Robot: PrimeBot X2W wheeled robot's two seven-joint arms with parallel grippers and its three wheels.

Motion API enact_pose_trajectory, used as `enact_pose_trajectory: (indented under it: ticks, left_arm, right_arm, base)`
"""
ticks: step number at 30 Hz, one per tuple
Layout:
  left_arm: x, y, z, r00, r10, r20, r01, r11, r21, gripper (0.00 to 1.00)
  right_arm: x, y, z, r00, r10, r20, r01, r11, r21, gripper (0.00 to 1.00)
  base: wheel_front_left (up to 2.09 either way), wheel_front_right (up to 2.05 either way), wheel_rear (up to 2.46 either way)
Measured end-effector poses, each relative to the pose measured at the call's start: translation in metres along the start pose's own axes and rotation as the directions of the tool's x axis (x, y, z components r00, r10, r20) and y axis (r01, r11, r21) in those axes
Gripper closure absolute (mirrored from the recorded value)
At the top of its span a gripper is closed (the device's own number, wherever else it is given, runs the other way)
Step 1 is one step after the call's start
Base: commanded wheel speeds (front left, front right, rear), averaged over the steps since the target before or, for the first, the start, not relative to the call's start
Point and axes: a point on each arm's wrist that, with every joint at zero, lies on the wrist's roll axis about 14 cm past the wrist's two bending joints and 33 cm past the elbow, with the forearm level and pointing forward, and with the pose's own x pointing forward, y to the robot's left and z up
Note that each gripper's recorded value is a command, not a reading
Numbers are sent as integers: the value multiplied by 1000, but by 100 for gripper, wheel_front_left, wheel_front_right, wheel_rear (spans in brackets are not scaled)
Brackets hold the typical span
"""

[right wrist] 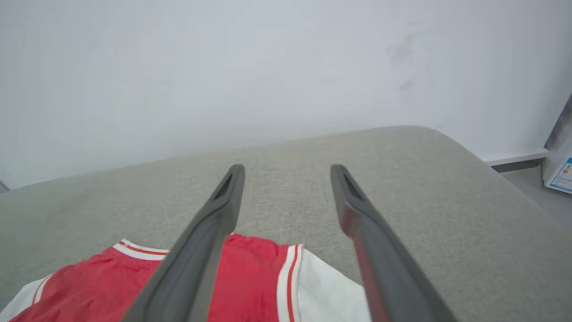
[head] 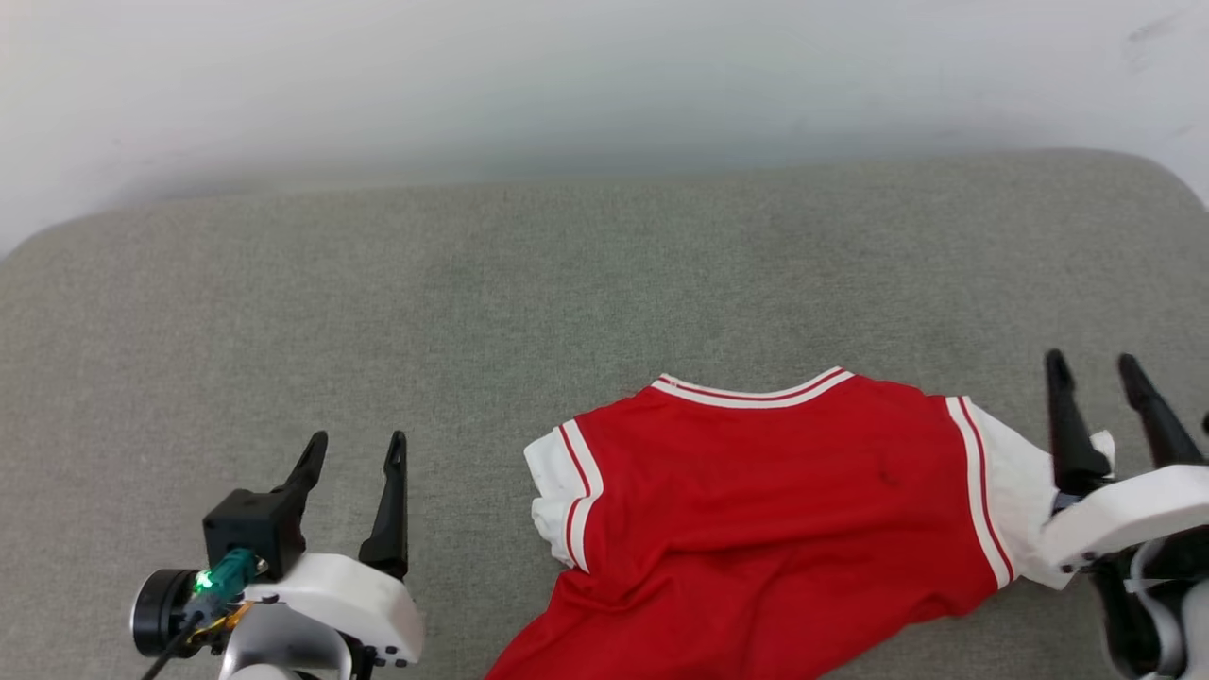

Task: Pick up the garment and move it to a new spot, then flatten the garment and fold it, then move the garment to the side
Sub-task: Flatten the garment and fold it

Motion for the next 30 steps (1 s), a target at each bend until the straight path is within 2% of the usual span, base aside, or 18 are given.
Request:
enact_pose_trajectory:
  ticks: [6, 8, 14, 17, 21, 30]
  left_arm:
    - [1, 2, 2, 999, -23, -44, 24, 999, 26, 0]
    - [11, -4, 0, 991, -77, -106, 82, 996, 41, 0]
    - [38, -31, -11, 938, -224, -266, 244, 969, 44, 0]
    - [48, -45, -28, 872, -294, -392, 338, 940, 45, 0]
    - [52, -56, -62, 748, -345, -566, 439, 898, 32, 0]
    - [47, -63, -133, 489, -346, -801, 547, 837, -28, 0]
  right_arm:
    - [-18, 39, 20, 990, 114, 81, -113, 993, -20, 0]
    - [-30, 52, 22, 986, 140, 91, -138, 990, -23, 0]
    - [-37, 55, 16, 989, 130, 68, -130, 991, 3, 0]
    - [-39, 52, 12, 992, 114, 57, -114, 993, 7, 0]
    - [-39, 44, 4, 996, 82, 33, -82, 997, 15, 0]
    - [-37, 22, -19, 1000, 2, -15, -1, 999, 49, 0]
  base:
    - [0, 0, 0]
    - [0, 0, 0]
    - [0, 0, 0]
    - [0, 0, 0]
    - [0, 0, 0]
    - [0, 0, 0]
